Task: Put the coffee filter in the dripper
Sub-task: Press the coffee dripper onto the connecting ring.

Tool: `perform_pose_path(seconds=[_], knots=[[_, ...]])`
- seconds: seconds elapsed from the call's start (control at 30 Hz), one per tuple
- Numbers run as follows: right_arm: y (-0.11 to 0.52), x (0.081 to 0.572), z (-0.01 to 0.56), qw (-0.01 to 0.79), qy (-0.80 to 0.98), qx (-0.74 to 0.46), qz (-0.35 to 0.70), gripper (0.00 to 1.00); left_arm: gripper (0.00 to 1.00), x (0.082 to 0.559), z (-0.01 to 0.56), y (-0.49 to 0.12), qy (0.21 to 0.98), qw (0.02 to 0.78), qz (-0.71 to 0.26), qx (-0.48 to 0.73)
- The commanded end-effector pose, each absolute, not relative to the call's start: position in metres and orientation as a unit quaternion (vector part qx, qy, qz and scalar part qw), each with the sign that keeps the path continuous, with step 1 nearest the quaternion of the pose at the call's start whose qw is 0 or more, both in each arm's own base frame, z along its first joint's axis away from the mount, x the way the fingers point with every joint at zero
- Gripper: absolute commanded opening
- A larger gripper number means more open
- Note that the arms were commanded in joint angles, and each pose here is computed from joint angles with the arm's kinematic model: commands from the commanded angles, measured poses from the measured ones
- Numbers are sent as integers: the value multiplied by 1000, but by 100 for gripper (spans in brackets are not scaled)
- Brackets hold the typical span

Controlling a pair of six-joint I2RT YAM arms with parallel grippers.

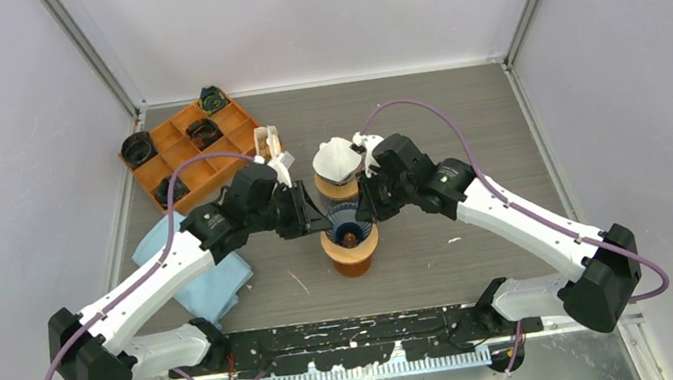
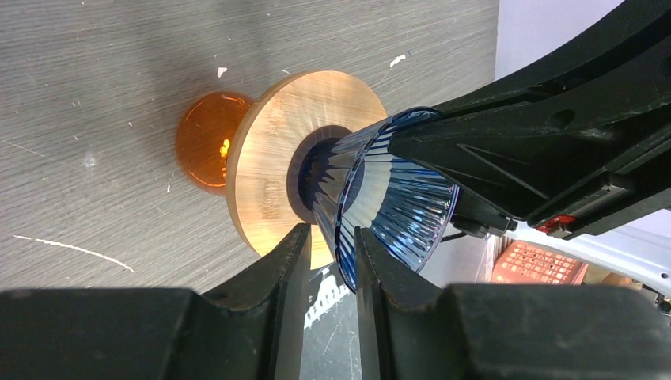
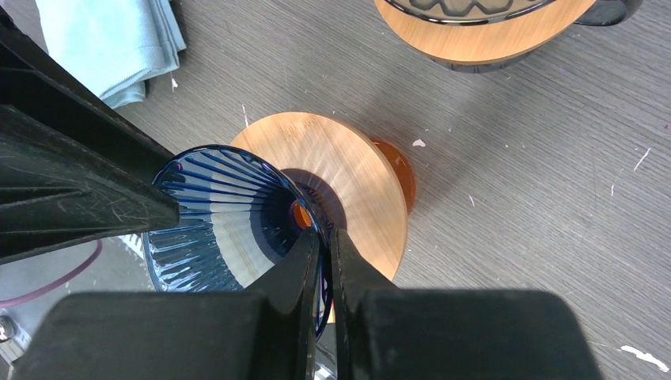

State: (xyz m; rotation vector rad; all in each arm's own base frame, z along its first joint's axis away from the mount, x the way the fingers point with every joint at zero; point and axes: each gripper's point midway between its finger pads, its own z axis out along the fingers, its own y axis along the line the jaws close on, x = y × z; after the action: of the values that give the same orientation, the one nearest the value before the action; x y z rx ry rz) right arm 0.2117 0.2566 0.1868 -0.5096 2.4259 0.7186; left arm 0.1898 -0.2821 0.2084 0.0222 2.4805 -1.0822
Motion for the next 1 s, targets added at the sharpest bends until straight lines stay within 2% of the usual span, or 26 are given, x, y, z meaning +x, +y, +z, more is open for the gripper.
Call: perform_pose_path(seconds=[0.0, 0.97], knots=[[244, 215, 162, 269, 918, -199, 213, 2, 26, 194, 229, -293, 879, 236, -413, 30], [213, 185, 86, 179, 952, -219, 122, 1, 16, 173, 166, -279, 935, 187, -296, 65]])
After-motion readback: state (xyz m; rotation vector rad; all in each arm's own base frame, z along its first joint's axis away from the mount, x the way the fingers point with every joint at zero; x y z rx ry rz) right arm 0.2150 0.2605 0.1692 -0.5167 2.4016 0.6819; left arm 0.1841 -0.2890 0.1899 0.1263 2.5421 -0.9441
